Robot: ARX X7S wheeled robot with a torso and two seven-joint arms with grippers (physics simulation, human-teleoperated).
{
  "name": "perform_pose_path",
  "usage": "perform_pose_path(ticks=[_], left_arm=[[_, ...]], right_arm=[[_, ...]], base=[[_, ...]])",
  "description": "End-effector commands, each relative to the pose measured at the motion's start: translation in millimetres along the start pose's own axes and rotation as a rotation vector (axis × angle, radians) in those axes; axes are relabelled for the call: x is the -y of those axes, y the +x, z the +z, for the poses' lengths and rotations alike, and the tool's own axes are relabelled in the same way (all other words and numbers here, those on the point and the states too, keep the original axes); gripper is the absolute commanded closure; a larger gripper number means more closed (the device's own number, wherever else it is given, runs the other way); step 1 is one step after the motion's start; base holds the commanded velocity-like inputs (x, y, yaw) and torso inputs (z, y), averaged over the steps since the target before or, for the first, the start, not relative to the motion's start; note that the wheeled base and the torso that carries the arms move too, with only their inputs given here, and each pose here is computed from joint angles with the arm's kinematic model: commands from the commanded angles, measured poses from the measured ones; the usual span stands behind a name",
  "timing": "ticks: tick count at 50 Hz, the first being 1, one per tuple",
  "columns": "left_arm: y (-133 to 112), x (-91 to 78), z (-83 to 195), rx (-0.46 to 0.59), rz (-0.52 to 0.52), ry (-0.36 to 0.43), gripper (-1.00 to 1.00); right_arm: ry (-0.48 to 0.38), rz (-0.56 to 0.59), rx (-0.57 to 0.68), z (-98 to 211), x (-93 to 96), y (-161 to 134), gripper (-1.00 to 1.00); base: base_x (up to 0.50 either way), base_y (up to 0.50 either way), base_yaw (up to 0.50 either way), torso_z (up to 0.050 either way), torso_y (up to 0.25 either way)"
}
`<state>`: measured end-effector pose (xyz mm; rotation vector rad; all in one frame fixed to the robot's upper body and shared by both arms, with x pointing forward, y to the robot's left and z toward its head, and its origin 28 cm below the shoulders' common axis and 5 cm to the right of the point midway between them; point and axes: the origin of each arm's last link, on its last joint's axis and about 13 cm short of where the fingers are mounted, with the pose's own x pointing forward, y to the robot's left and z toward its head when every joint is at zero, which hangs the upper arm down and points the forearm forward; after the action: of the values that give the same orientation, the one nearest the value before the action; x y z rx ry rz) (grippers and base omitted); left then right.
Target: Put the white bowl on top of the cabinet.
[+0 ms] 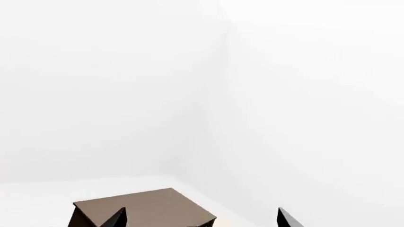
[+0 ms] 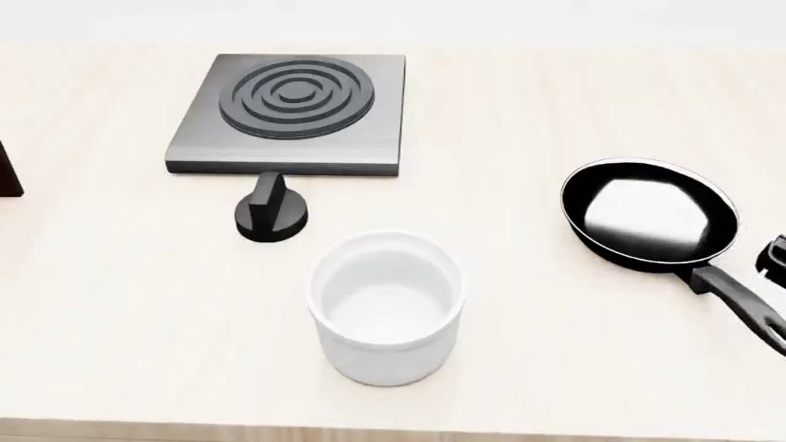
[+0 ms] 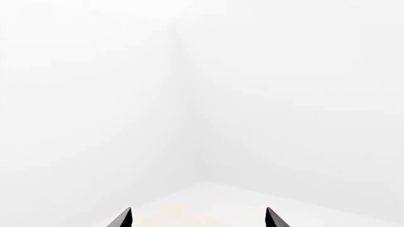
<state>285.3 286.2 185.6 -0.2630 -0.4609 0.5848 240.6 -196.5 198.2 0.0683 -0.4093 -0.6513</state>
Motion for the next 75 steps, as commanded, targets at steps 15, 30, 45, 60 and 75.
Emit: perform_pose_path(ticks=[15, 30, 45, 60, 75], left_arm=[[6.5, -3.5, 3.7, 0.020, 0.038, -0.023, -1.00], [5.5, -3.4, 4.7, 0.018, 0.035, -0.026, -1.00], [6.1, -3.9, 3.6, 0.019, 0.039, -0.022, -1.00], [6.1, -4.2, 2.7, 0.017, 0.042, -0.021, -1.00], [4.4, -4.3, 1.1, 0.017, 0.039, -0.020, -1.00]], right_arm=[[0.005, -0.064, 0.001, -1.8, 6.7, 5.8, -1.00], [-0.015, -0.067, -0.008, -2.5, 6.3, 5.0, -1.00], [-0.016, -0.061, -0.010, -3.0, 5.6, 4.9, -1.00], [-0.024, -0.063, -0.010, -2.5, 5.9, 4.5, -1.00], [-0.029, -0.064, -0.008, -4.0, 5.8, 5.1, -1.00]], base=[[0.00, 0.33, 0.00, 0.000, 0.000], [0.00, 0.50, 0.00, 0.000, 0.000], [0.00, 0.50, 0.00, 0.000, 0.000], [0.00, 0.50, 0.00, 0.000, 0.000], [0.00, 0.50, 0.00, 0.000, 0.000]])
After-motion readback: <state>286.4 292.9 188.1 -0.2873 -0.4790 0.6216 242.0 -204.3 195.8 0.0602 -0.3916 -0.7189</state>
